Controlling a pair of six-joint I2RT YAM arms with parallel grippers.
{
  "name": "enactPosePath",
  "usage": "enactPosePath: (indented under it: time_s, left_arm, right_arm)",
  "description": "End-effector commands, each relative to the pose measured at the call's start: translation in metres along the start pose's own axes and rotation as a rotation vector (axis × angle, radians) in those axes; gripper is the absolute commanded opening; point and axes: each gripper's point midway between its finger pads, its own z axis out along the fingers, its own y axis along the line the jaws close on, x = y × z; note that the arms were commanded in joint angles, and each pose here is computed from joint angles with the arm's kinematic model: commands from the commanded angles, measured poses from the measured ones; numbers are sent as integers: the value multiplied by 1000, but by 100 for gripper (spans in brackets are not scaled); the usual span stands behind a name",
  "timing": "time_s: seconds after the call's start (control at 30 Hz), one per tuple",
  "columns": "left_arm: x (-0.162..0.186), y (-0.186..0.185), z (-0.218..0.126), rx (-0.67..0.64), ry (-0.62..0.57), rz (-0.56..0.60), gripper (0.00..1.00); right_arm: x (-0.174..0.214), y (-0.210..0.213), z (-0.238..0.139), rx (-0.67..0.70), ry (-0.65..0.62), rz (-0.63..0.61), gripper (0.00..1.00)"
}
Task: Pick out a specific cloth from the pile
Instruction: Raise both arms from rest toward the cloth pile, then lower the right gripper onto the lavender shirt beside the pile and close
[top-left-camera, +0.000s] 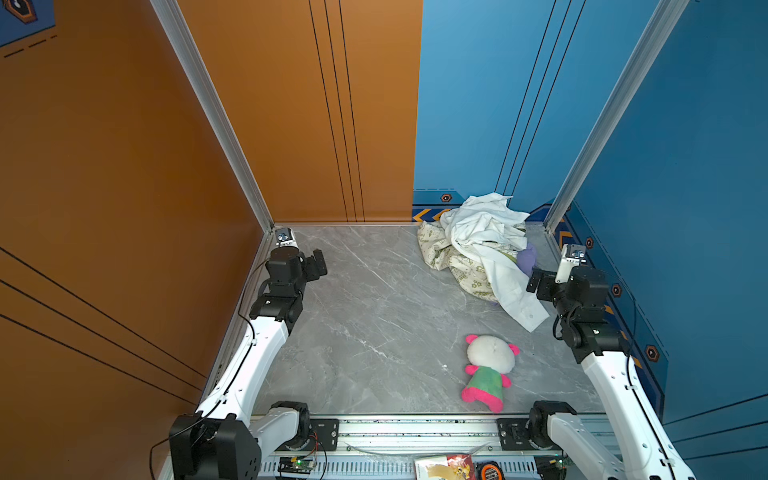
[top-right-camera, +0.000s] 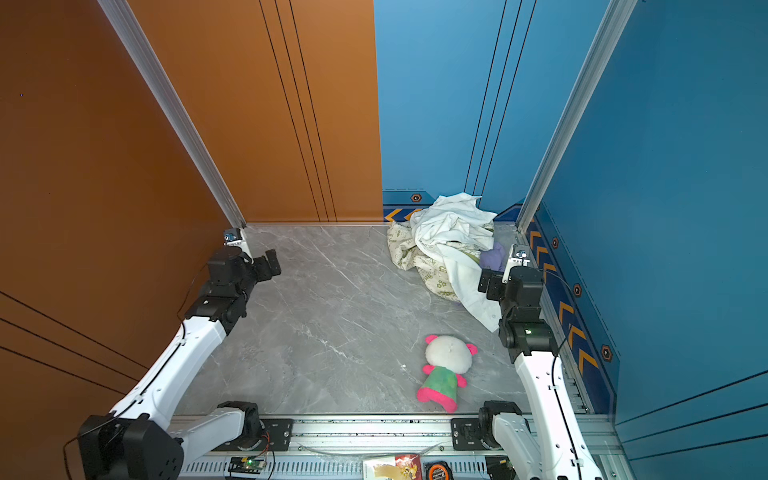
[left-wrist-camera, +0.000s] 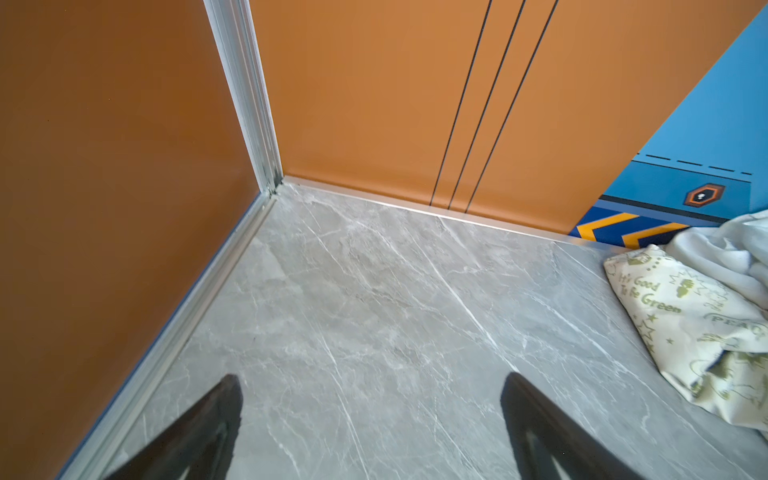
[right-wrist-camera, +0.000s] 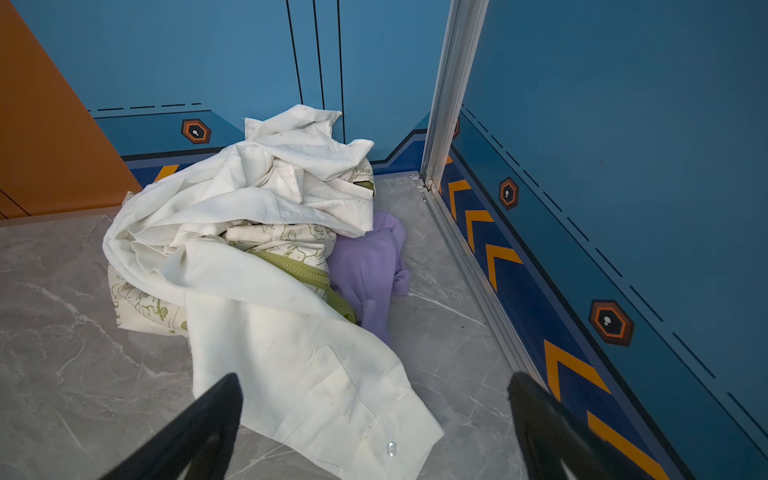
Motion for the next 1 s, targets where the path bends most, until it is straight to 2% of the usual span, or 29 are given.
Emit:
enactPosePath:
  time_s: [0.0, 0.13, 0.23, 0.37, 0.5, 0.63, 0.97]
  left_arm:
    - [15, -24, -6, 112, 104, -38, 98]
    - [9, -52, -15, 211, 101, -24, 98]
    - [12, -75, -23, 289, 116, 6, 98]
    - [19, -96, -35, 359, 150, 52, 98]
    - [21, -112, -46, 426, 166, 60, 98]
    - [27, -122, -48, 452, 186, 57, 98]
    - [24, -142, -42, 504, 214, 59, 98]
  right_arm:
    - [11, -5, 7, -34, 119, 76, 100]
    - [2, -15, 33, -53, 174, 236, 100]
    - [-4, -19, 54, -42, 204, 276, 99]
    - [-3, -19, 81, -57, 254, 333, 93]
    - [12, -18, 111, -95, 339, 450, 87]
    - [27, -14, 139, -134, 416, 509, 82]
    - [70, -13, 201, -133, 583, 724, 70]
